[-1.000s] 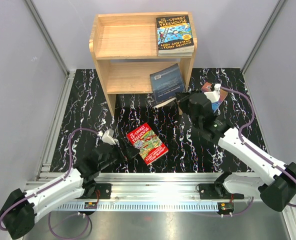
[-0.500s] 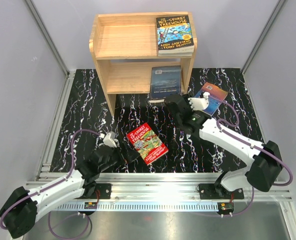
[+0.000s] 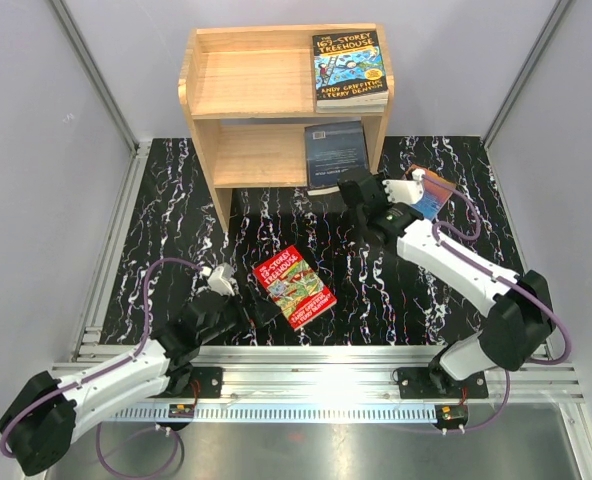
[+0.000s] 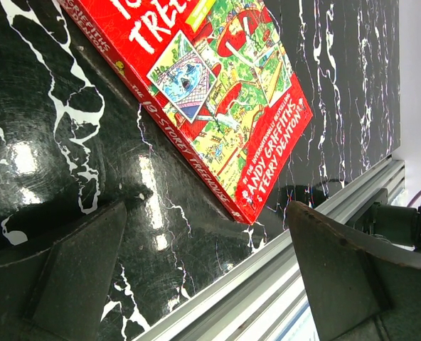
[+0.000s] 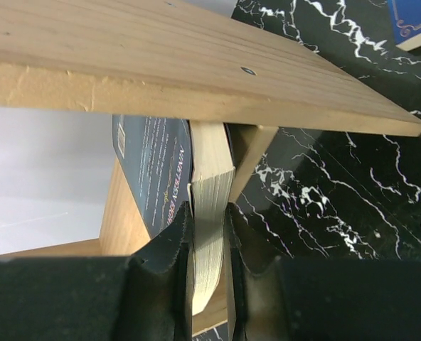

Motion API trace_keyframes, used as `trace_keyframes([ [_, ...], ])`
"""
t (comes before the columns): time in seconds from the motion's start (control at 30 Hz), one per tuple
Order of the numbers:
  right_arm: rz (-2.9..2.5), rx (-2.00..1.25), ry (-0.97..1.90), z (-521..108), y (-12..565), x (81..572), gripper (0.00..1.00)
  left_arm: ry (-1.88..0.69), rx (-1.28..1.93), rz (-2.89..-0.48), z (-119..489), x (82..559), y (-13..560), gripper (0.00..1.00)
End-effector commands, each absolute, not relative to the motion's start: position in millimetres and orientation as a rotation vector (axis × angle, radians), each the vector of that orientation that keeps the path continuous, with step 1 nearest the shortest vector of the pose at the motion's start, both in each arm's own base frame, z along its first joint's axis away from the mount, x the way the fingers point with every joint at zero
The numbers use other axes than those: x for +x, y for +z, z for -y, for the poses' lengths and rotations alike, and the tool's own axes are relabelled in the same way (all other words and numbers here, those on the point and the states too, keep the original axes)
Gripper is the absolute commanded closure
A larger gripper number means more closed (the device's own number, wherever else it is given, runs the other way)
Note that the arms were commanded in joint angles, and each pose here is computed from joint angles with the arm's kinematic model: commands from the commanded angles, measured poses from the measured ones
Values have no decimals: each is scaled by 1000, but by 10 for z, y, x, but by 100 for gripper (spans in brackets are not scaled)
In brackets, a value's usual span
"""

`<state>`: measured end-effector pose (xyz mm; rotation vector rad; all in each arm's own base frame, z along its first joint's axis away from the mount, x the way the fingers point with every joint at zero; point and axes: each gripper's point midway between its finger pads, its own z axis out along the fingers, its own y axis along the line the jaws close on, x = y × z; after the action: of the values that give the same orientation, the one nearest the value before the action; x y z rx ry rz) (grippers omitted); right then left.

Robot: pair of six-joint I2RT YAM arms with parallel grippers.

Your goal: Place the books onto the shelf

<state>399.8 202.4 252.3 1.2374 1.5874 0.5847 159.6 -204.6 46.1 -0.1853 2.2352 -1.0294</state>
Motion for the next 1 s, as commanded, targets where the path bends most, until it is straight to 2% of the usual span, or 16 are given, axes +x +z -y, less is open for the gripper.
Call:
trace_keyframes([
  [0.0, -1512, 1220, 591, -1889, 2750, 4201, 99, -1038, -154, -2242, 2039, 1539, 351, 1],
  [0.33, -1568, 1182, 595, -1970, 2659, 4411, 97, -1032, -161, -2253, 2043, 1545, 334, 1],
  [0.4, -1581, 1176, 604, -1989, 2621, 4425, 86, -1032, -162, -2249, 2046, 1552, 343, 1],
  [0.47, -1594, 1167, 608, -2009, 2602, 4430, 71, -1030, -162, -2252, 2043, 1549, 337, 1],
  [0.5, -1595, 1165, 608, -2002, 2605, 4437, 56, -1030, -162, -2252, 2043, 1549, 337, 1],
  [0.6, -1606, 1160, 636, -2036, 2606, 4408, 41, -1030, -165, -2252, 2043, 1552, 336, 1],
  [0.73, -1635, 1149, 662, -2055, 2565, 4320, 32, -1025, -164, -2258, 2043, 1553, 328, 1],
  [0.8, -1643, 1144, 686, -2049, 2595, 4253, 22, -1025, -165, -2258, 2044, 1552, 328, 1],
  [0.97, -1712, 1097, 680, -2052, 2530, 3946, 11, -1025, -171, -2256, 2043, 1559, 331, 1],
])
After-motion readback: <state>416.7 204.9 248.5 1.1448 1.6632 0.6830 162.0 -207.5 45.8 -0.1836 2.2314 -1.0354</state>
